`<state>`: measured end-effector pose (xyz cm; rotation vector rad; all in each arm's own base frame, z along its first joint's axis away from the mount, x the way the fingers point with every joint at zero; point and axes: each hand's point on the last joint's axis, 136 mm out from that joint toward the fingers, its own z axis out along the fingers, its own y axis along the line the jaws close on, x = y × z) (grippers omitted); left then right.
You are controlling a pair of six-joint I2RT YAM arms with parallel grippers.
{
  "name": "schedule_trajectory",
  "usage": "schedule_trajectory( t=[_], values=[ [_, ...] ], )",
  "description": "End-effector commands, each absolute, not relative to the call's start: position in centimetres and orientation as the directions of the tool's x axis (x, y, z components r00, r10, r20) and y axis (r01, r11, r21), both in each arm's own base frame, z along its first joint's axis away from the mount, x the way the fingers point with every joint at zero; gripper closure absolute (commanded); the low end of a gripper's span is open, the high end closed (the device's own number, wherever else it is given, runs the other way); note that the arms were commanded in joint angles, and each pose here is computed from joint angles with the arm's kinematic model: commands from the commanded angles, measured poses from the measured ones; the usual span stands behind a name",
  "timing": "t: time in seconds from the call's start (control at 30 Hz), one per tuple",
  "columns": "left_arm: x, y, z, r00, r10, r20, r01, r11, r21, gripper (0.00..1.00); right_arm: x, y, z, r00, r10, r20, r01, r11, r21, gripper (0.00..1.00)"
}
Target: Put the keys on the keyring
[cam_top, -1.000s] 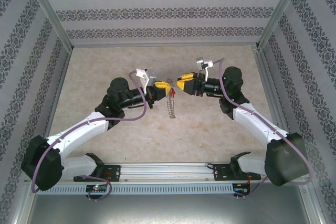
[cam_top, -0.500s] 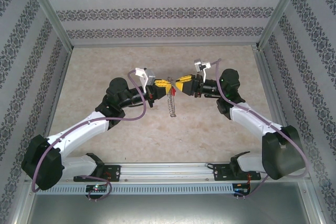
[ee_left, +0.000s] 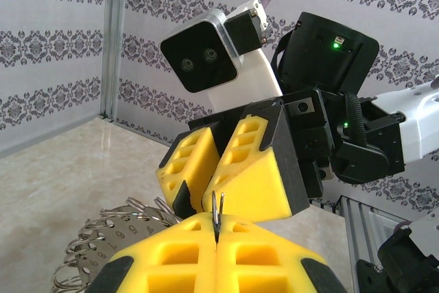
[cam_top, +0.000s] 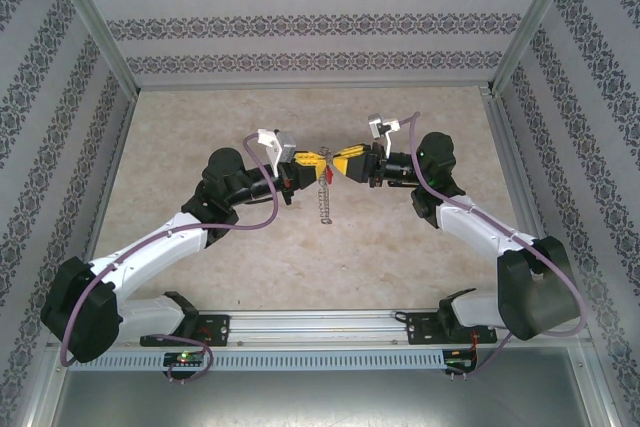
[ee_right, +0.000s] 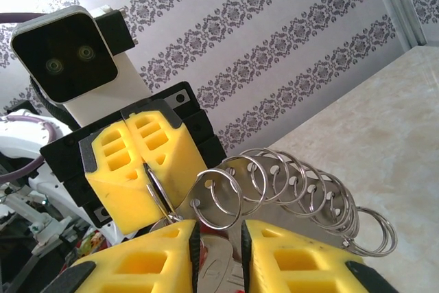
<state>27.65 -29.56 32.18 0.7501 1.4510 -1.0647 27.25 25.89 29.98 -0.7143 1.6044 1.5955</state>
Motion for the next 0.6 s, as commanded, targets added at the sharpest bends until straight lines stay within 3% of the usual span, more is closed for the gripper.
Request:
schedule_trajectory(
  t=[0.0, 0.57],
  values=[
    [27.0, -29.9, 34.0, -0.120, -0.155, -0.981, 0.919, 0.356, -0.169, 1.00, 25.7, 26.1, 30.6, -0.522, 0.101, -0.847, -0.850, 0.019, 0.526, 0.73],
    [27.1, -30.0, 34.0, -0.128, -0.154, -0.980, 0.920, 0.352, -0.175, 1.00, 25.0, 26.3, 31.7, -0.499, 0.098, -0.861, -0.865, -0.001, 0.501, 0.73]
  ],
)
